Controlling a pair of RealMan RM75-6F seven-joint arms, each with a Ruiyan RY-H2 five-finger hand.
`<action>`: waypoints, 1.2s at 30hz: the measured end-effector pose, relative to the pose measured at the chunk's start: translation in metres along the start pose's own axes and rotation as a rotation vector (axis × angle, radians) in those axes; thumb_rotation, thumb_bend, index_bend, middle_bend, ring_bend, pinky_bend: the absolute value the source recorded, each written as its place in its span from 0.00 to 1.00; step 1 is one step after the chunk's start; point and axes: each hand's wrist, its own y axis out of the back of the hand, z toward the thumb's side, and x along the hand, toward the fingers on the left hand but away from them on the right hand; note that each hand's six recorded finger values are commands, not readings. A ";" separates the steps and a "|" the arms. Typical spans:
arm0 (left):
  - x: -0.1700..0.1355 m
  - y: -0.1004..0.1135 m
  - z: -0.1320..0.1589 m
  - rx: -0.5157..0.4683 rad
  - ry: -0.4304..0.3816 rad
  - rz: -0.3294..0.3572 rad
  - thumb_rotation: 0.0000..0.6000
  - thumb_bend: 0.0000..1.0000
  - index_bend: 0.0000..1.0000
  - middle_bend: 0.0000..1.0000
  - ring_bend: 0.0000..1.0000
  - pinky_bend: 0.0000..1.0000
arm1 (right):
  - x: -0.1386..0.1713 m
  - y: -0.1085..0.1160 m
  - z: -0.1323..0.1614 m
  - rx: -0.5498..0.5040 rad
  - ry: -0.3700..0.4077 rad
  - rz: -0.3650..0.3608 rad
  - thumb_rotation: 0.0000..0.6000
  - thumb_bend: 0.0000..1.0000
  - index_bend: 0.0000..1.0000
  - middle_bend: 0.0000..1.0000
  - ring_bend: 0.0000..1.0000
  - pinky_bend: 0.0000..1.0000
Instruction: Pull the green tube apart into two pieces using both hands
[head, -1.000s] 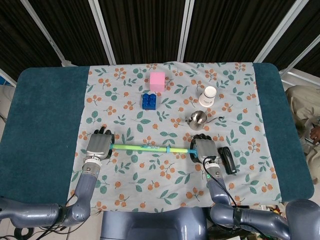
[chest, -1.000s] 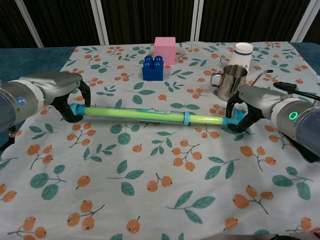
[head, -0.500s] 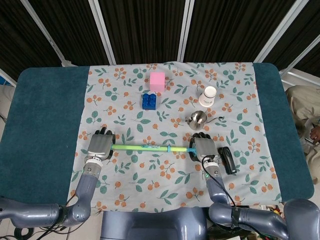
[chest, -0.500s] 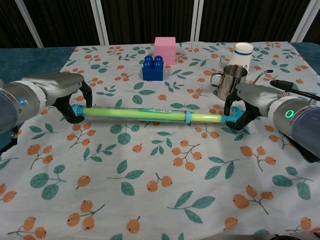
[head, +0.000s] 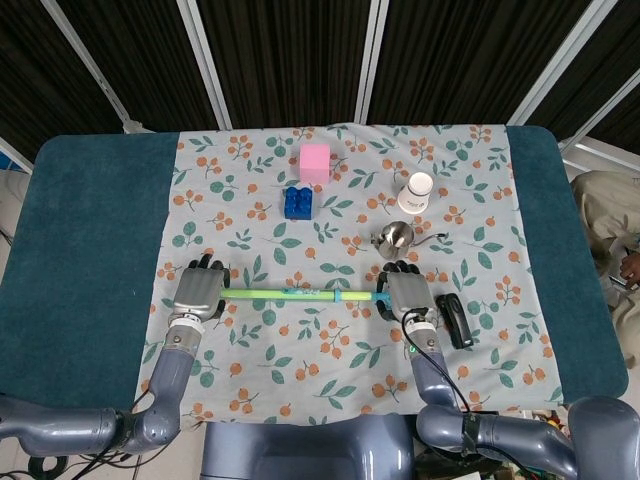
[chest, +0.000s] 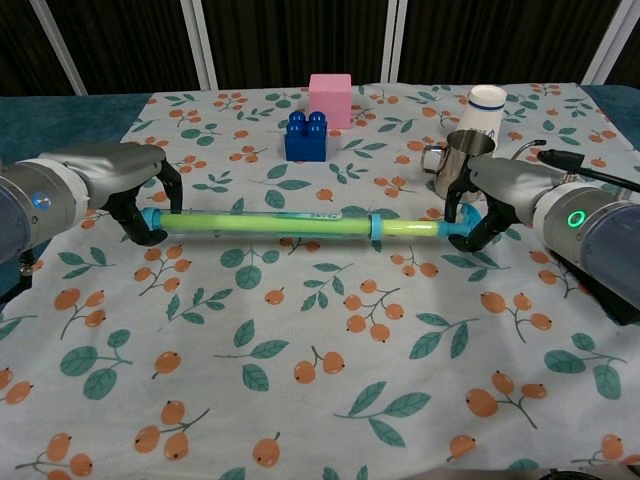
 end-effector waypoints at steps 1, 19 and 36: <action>0.000 0.001 -0.001 0.000 0.001 0.002 1.00 0.45 0.59 0.25 0.08 0.20 | 0.000 0.001 -0.001 0.002 -0.001 -0.003 1.00 0.42 0.68 0.20 0.13 0.13; -0.004 0.005 -0.051 0.023 0.073 0.010 1.00 0.45 0.59 0.25 0.08 0.20 | -0.002 0.023 -0.035 0.031 -0.060 -0.043 1.00 0.43 0.68 0.20 0.13 0.13; -0.012 0.012 -0.098 0.049 0.111 0.021 1.00 0.45 0.59 0.25 0.08 0.20 | -0.004 0.053 -0.080 0.075 -0.136 -0.096 1.00 0.43 0.68 0.20 0.13 0.13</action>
